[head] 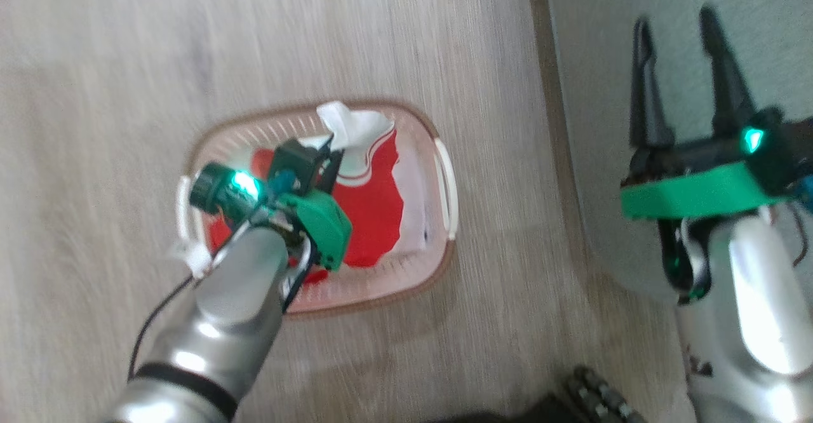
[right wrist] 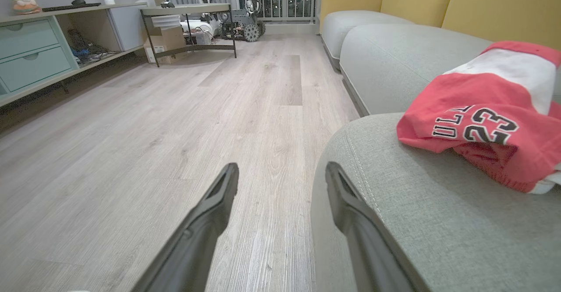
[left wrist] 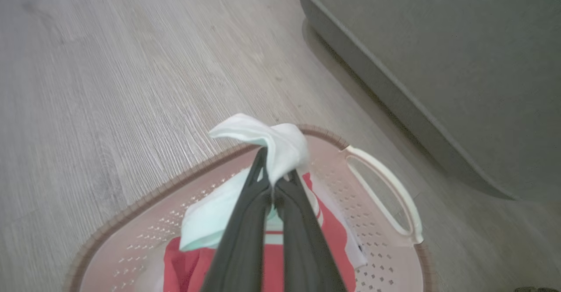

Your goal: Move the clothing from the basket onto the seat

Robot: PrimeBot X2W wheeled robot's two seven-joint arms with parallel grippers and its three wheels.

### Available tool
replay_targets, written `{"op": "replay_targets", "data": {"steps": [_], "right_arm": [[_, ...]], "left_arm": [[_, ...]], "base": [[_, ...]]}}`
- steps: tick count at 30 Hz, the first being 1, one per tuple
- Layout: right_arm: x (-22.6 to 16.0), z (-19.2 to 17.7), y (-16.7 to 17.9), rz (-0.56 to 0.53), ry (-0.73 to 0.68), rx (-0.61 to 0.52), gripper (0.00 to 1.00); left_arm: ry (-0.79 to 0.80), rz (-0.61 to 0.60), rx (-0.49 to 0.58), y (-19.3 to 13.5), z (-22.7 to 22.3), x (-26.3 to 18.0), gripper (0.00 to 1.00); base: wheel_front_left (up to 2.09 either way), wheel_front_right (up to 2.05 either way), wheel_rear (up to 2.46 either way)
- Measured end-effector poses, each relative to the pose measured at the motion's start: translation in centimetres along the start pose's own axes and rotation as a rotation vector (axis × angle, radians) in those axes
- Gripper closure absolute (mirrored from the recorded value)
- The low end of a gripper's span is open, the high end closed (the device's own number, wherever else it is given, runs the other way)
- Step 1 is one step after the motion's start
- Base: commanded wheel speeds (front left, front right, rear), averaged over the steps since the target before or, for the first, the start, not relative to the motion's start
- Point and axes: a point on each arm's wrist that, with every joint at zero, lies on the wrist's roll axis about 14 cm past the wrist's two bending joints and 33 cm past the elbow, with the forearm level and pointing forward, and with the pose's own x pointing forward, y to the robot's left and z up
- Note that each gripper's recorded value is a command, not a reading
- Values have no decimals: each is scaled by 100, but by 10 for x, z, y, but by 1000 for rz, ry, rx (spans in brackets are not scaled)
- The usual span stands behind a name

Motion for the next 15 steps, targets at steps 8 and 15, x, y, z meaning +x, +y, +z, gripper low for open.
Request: {"op": "replay_targets", "data": {"steps": [8,15], "right_arm": [[-44,26,10,6,-5,14,0],[-82,48,22,29,-33,29,0]], "left_arm": [[-196,59,26,-6,73,-57,100],[-386,106,81,-12,147,-108,100]], "base": [[0,0,0],[0,0,0]]}}
